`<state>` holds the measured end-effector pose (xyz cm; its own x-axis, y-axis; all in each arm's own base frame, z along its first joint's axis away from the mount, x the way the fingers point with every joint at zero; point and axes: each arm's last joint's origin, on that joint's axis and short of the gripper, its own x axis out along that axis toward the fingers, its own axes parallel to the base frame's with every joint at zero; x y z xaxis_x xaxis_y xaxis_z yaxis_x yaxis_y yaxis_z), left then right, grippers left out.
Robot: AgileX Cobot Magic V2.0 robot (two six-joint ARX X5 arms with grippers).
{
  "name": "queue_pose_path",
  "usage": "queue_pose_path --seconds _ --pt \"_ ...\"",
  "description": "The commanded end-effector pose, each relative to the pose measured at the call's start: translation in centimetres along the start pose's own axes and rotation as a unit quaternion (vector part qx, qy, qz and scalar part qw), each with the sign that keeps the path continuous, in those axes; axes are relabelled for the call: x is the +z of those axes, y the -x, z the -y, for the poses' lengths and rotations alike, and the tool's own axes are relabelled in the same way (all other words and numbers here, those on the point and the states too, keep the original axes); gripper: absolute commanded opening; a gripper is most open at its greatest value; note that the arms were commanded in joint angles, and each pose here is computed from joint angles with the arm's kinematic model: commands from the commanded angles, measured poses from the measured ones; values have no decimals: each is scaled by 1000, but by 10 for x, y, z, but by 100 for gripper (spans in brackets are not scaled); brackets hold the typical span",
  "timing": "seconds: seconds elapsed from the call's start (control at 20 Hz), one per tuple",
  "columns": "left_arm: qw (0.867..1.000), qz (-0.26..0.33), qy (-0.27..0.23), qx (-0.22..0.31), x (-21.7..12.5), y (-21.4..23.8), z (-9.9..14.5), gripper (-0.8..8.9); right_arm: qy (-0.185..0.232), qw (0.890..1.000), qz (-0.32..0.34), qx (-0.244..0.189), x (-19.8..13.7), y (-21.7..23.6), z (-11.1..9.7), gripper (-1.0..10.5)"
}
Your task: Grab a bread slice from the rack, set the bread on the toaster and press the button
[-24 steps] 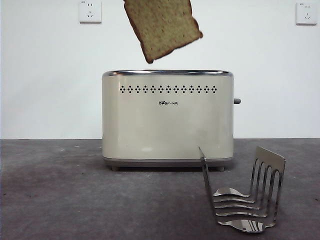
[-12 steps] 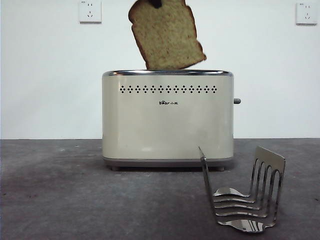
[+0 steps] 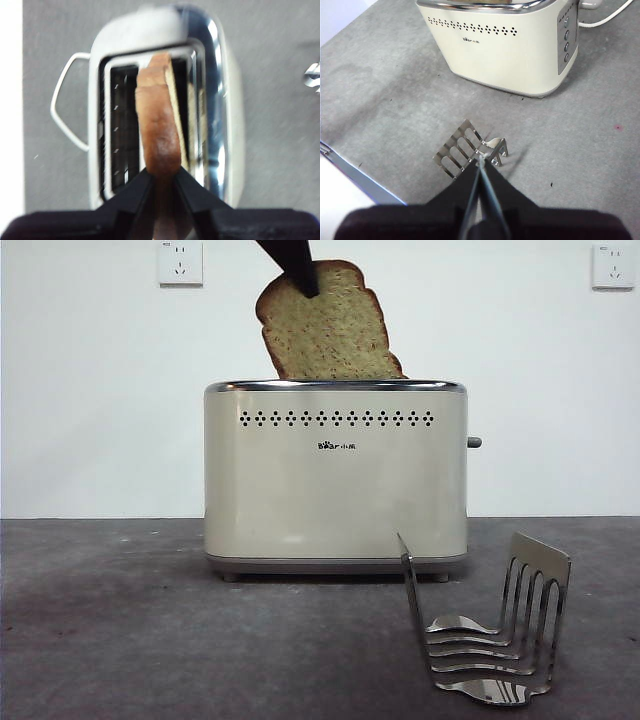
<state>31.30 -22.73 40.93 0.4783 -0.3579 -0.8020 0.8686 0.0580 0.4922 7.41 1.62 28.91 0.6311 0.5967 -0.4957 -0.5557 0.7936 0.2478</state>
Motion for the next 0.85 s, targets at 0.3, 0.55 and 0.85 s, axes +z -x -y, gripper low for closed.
queue_pose_path --seconds 0.3,0.55,0.85 --pt "999 -43 -32 3 -5 -15 -3 -9 3 1000 6 -2 2 1 0 -2" --pt "999 -41 -35 2 -3 -15 -2 -9 0 1000 2 -5 2 0 1 -2" --pt "999 -20 -49 2 12 -26 3 -9 -7 1000 -8 -3 4 -4 4 -2"
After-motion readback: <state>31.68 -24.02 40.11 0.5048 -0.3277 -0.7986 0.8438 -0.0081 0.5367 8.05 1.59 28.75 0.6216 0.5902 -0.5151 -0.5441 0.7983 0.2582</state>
